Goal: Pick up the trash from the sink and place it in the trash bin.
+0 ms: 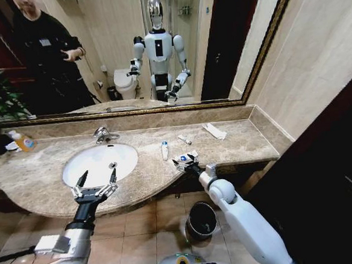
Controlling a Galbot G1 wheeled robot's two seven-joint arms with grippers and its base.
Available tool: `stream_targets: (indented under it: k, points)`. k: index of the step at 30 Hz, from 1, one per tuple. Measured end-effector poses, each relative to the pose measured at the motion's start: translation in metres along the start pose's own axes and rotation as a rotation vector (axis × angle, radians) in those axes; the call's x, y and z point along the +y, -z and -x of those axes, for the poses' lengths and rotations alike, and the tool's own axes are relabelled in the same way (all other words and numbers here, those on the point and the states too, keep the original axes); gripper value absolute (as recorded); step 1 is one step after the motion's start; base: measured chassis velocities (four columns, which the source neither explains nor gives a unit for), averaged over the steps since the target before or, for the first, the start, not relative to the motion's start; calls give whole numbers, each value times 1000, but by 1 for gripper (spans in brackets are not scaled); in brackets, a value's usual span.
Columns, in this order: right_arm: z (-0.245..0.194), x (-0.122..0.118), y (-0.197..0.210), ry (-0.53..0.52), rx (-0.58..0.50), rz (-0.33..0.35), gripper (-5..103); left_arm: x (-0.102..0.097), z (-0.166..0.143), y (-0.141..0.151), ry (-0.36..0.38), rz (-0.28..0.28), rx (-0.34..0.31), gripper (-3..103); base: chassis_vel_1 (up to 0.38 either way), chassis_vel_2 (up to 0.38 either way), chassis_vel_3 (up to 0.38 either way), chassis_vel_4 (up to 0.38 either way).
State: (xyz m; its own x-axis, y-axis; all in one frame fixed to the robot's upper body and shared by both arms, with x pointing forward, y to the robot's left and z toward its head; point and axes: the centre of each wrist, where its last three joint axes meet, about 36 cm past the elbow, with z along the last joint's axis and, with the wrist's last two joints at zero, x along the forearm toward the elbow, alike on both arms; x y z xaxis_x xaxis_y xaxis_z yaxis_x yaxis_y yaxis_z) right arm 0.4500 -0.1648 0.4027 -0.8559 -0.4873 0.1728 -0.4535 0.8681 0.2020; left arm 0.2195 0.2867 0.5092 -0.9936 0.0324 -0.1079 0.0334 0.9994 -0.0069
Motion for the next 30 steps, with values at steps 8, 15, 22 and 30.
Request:
stream_targets:
  k: [8,15,22,30]
  points:
    - [7,2,-2,-1,21,15,100,0,0,0,0,0,0,100,0,0,0,0]
    - [10,1,-4,-6,28,19,99,0,0,0,0,0,0,100,0,0,0,0]
    - [12,-2,-6,-10,34,16,73,0,0,0,0,0,0,100,0,0,0,0]
    - [13,1,-9,-4,40,15,57,0,0,0,0,0,0,100,0,0,0,0]
